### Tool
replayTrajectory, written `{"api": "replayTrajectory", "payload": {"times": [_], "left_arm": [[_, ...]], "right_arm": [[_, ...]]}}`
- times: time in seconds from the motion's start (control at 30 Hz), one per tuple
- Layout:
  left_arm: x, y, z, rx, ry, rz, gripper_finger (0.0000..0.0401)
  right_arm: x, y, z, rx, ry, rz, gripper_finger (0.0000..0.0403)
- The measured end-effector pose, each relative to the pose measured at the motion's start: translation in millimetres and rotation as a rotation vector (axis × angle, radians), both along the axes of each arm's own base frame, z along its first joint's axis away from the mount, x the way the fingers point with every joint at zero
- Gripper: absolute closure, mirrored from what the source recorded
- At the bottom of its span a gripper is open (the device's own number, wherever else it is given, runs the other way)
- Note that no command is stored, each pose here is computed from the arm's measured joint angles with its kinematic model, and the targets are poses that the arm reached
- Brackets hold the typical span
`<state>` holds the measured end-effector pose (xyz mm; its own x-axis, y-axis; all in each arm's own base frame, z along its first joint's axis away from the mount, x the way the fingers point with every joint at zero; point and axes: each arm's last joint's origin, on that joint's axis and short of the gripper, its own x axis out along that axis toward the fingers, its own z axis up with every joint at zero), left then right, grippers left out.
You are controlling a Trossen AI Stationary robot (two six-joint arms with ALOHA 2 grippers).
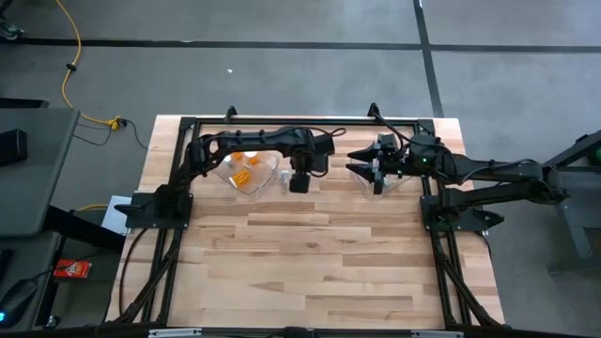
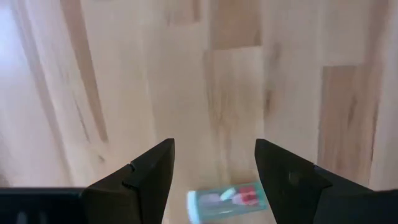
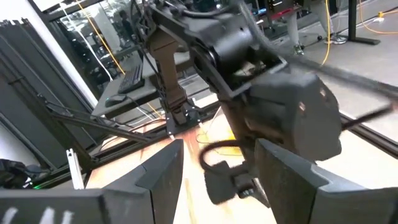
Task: Pick and place medicine bottles into bin by pill shape (circle, oval)
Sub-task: Put the green capsule bottle into the left transparent bin
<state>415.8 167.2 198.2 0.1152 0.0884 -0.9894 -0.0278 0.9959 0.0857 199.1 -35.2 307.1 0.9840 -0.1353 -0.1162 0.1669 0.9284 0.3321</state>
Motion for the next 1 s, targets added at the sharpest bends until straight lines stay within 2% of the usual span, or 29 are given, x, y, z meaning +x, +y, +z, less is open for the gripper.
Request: {"api": "replayTrajectory", "payload": {"times": [0.17,0.27,0.57,0.73,0.87,1.0], "left_arm": [[-7.1,-6.7,10.1,0.011,0.060,-0.246,0.0190],[-10.0,-7.6,9.6,0.017,0.102,-0.329,0.0190],[-30.4,-14.6,-19.8,0.008,0.315,-0.363,0.0190],[-26.4,-23.9,-27.8,0.039,0.301,-0.387,0.0190],[-25.0,-27.1,-37.0,0.103,0.310,-0.398,0.0190],[-27.3,-27.1,-43.0,0.106,0.340,-0.434,0.0190]], "right_arm": [[-0.1,0.0,-0.7,0.000,0.007,0.000,0.0210],[-0.2,0.0,-1.9,0.001,0.020,0.000,0.0210],[-1.2,0.2,-7.8,0.013,0.080,0.000,0.0210],[-1.5,0.3,-9.3,0.014,0.097,0.000,0.0210],[-1.5,0.3,-9.4,0.014,0.097,0.000,0.0210],[-1.5,0.3,-9.4,0.017,0.097,0.000,0.0210]]}}
